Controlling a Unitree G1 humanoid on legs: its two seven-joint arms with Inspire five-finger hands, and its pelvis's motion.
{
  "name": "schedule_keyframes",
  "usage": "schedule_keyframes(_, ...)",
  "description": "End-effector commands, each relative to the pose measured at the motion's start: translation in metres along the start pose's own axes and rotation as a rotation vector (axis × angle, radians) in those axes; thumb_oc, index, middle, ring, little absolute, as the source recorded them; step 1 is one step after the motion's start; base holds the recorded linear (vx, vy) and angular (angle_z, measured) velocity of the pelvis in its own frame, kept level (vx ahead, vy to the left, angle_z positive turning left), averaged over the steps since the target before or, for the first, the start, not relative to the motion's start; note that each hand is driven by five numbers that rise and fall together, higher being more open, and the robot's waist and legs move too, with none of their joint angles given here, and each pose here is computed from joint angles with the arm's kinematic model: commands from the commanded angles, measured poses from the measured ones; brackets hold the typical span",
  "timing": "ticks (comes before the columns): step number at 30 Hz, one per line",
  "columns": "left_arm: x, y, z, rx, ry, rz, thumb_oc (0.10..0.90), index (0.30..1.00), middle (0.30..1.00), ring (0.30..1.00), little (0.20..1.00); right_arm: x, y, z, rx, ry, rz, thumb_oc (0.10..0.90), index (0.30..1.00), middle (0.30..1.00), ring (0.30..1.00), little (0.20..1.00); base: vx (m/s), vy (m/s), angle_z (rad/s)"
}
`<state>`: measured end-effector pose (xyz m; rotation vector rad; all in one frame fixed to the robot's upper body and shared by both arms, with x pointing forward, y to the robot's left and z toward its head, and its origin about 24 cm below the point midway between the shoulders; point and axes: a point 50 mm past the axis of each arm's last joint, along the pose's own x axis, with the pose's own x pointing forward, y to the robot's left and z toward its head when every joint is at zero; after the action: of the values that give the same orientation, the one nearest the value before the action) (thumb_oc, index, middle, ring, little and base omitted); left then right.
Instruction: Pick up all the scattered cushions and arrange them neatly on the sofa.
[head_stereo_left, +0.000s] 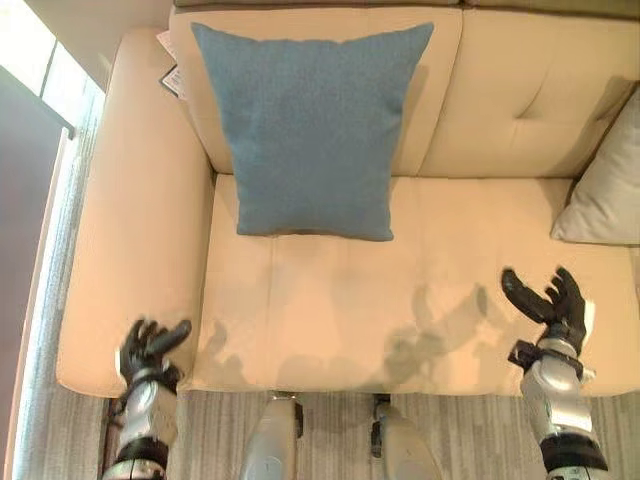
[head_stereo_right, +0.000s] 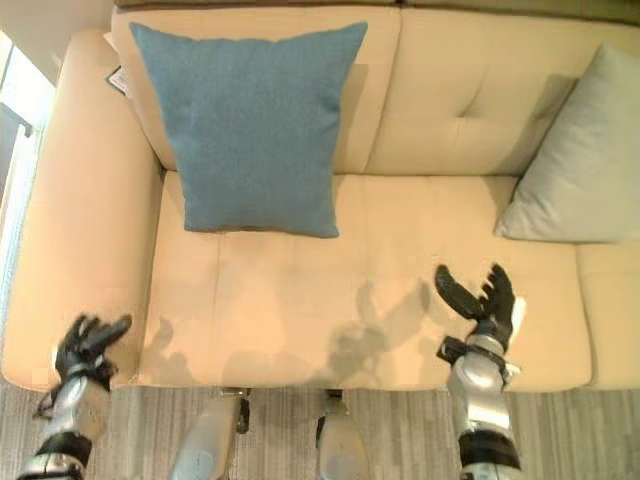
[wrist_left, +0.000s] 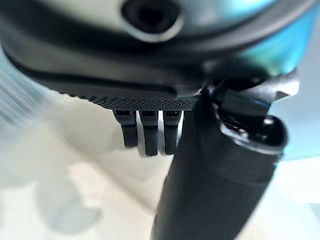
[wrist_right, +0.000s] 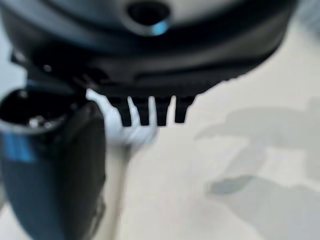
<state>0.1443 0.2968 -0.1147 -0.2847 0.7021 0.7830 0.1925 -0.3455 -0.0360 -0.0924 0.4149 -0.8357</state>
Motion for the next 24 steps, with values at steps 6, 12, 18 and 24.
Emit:
schedule_keyframes(6,-0.042,0.073,-0.102,0.199,0.463,0.190,0.800,0.900,0.900,0.900,0.900,-0.024,-0.039,-0.056,-0.065,0.142,-0.045,0.800,0.900,0.900,0.900,0.900,-0.36,-0.163,0.14)
schedule_keyframes(12,-0.059,0.059,-0.131,0.535,0.553,0.046,0.800,0.900,0.900,0.900,0.900,-0.063,-0.054,-0.136,-0.294,0.517,-0.012,0.800,0.900,0.900,0.900,0.900,-0.23,0.049,0.37)
schedule_keyframes(18,-0.040,-0.011,-0.108,0.654,0.359,-0.199,0.800,0.900,0.900,0.900,0.900,-0.086,-0.044,-0.165,-0.353,0.726,0.049,0.800,0.900,0.900,0.900,0.900,-0.28,0.166,0.59)
schedule_keyframes(24,-0.032,-0.029,-0.091,0.811,0.262,-0.241,0.800,0.900,0.900,0.900,0.900,-0.080,-0.023,-0.158,-0.318,0.699,0.073,0.800,0.900,0.900,0.900,0.900,-0.28,0.237,0.24)
